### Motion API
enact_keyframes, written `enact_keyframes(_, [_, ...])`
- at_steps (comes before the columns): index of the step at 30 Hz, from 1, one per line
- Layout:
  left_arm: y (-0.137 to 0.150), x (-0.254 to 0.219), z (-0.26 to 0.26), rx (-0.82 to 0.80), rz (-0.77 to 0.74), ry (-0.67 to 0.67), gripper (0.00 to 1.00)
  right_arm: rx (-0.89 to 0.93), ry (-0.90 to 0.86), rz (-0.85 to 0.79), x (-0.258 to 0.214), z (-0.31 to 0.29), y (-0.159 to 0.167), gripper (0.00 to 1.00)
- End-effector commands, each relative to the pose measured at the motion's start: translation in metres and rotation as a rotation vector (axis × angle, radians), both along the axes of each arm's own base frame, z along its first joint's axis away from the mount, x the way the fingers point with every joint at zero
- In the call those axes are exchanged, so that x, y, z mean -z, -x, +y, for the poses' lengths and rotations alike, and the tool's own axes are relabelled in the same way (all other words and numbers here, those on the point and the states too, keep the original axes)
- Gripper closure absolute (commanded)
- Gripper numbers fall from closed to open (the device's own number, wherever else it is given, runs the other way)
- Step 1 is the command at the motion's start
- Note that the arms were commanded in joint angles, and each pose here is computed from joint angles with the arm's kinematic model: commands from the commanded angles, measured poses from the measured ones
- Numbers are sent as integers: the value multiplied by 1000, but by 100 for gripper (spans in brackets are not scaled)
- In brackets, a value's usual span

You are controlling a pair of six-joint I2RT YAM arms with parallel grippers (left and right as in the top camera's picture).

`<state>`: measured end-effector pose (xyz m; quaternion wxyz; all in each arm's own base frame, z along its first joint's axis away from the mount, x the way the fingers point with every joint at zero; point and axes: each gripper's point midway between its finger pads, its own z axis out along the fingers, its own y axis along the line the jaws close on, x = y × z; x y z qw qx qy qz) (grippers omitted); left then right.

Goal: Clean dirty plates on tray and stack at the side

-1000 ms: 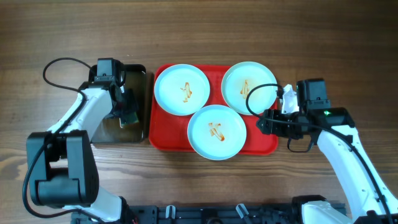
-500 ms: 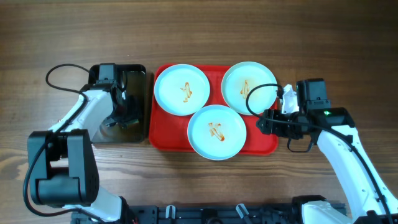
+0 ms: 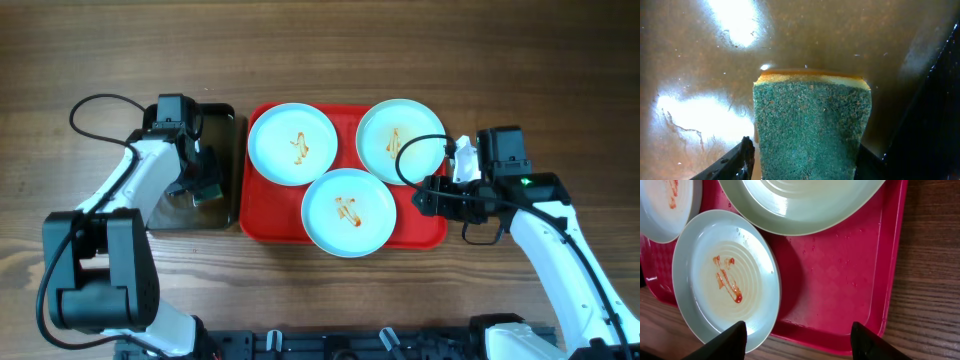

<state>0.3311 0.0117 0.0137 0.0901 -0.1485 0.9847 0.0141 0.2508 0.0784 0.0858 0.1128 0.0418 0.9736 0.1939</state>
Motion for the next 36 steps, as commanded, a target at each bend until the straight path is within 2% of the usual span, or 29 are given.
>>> enact_keyframes(1, [-6,-2,-6,23,-9,2,57,-3,-7,16,4,2,3,33])
enact_keyframes(2, [-5,-2,-8,29,-6,2,63,-3,-7,16,4,2,3,33])
enact_keyframes(3, [-4,-2,-11,38,-1,2,76,-3,-7,16,4,2,3,33])
enact_keyframes(5, [-1,-2,-15,51,9,1,96,-3,-7,16,4,2,3,33])
enact_keyframes(14, [-4,-11,-17,55,-8,2,96,-5,-7,18,4,2,3,33])
enact_keyframes(19, [-22,-70,-18,55,-201,4,96,-5,-10,6,4,3,1,34])
enact_keyframes(24, [-22,-118,-19,58,-346,13,96,-18,-61,-11,-1,11,-3,37])
enact_keyframes(29, [-20,-118,-23,67,-341,39,96,-59,-52,4,3,22,2,38])
enact_keyframes(34, [-18,-117,-23,67,-330,39,96,-62,-10,103,32,36,5,42])
enact_keyframes(36, [-17,-116,-23,66,-325,38,96,-65,-7,149,46,45,6,47])
